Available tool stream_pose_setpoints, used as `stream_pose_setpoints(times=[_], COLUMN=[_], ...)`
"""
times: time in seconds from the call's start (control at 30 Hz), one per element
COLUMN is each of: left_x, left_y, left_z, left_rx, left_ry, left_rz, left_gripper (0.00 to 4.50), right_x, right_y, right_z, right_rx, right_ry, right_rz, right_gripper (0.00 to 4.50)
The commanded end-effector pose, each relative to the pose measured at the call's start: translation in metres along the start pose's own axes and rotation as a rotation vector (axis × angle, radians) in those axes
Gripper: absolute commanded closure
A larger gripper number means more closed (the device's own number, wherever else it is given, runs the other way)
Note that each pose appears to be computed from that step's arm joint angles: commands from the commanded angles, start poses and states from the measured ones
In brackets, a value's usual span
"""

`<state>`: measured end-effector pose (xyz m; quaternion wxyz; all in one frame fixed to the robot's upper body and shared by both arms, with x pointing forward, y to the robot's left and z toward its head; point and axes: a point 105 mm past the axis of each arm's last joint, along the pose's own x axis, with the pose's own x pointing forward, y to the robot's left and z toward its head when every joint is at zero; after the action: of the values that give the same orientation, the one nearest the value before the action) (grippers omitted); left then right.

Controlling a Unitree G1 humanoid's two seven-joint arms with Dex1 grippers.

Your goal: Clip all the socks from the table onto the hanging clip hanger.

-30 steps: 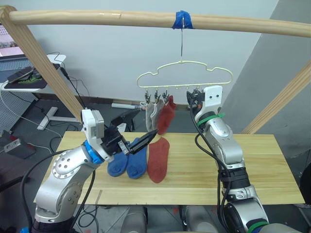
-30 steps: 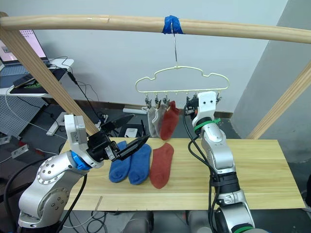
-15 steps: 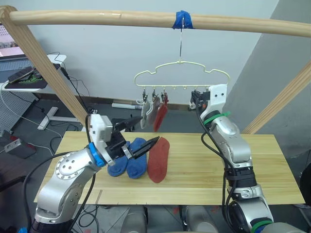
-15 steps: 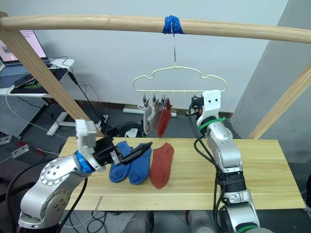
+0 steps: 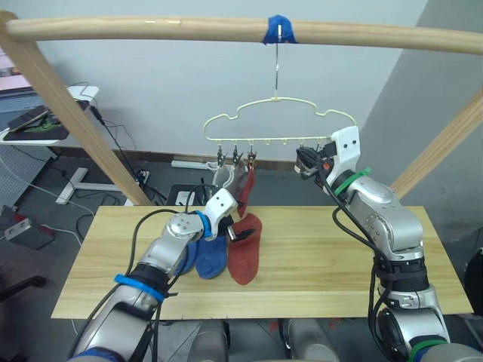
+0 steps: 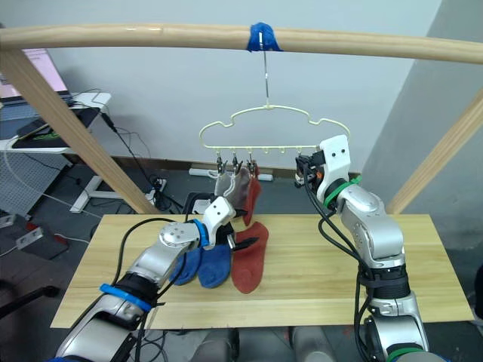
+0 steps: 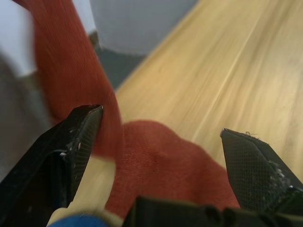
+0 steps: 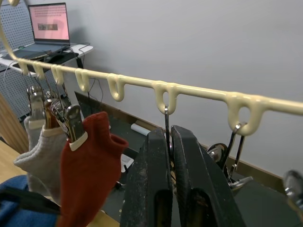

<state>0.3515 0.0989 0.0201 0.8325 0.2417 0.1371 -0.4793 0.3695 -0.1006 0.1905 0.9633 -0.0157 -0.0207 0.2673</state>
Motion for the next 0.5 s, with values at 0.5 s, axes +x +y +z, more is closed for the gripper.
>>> stream_pose_setpoints(times=[0.5], left_x=[0.017], left_y=[-0.022], left_z=[-0.028], left_rx=[0.03], left_ry=[0.097], left_rz=[-0.127], left_gripper=[0.57], right_x=[-0.013], right_y=[-0.007], right_z=[0.014], right_rx=[-0.013], right_ry=[-0.032], right_rz=[-0.077], right_gripper=[4.5])
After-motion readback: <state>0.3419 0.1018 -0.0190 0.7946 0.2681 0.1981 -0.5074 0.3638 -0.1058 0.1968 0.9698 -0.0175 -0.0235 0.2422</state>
